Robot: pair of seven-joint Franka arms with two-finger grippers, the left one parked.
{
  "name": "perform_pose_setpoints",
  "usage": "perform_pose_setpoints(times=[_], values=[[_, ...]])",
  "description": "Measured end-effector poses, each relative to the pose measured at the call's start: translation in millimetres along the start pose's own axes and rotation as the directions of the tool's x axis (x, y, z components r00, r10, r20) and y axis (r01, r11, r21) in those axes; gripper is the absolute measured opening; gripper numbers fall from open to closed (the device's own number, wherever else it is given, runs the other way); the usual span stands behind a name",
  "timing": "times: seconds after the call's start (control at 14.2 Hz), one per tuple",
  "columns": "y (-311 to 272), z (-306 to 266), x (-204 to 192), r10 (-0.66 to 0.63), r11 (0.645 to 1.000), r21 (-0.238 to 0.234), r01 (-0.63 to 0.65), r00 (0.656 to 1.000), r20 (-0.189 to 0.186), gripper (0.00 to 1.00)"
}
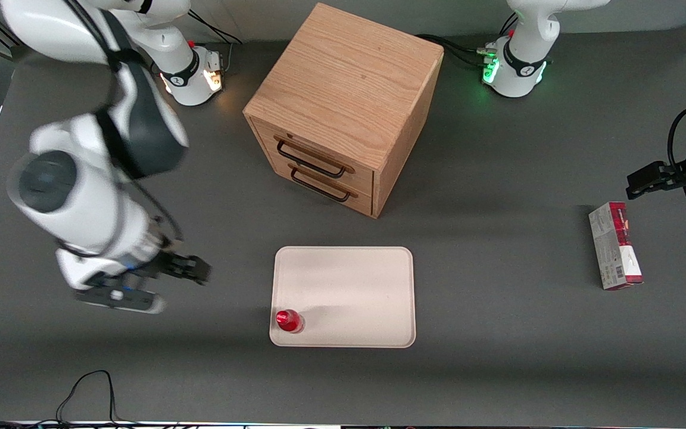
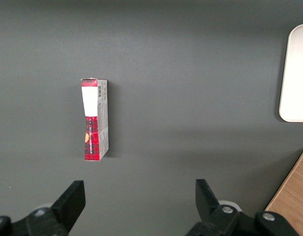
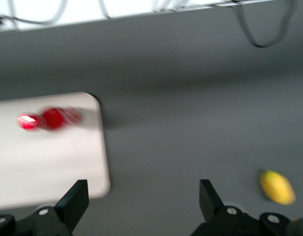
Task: Place coke bottle on tray
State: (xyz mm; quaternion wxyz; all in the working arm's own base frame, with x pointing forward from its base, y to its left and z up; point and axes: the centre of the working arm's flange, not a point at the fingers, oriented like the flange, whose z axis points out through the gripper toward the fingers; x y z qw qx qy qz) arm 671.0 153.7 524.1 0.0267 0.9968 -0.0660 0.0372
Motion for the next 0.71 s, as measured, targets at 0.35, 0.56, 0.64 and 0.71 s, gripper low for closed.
perform_pose_setpoints(times=[0.35,0.56,0.64,0.71], values=[[108.6,-60.3,-66.8,-0.058,0.998,0.005,0.058,0.995,0.083,1.00],[132.1,-80.9,-106.4,-0.044,0.999,0.016,0.043,0.996,0.075,1.00],[135.4,-84.7,-114.1,-0.041,0.999,0.019,0.039,0.997,0.073,1.00],[137.4,-86.9,-118.8,-0.039,0.999,0.021,0.037,0.997,0.071,1.00]])
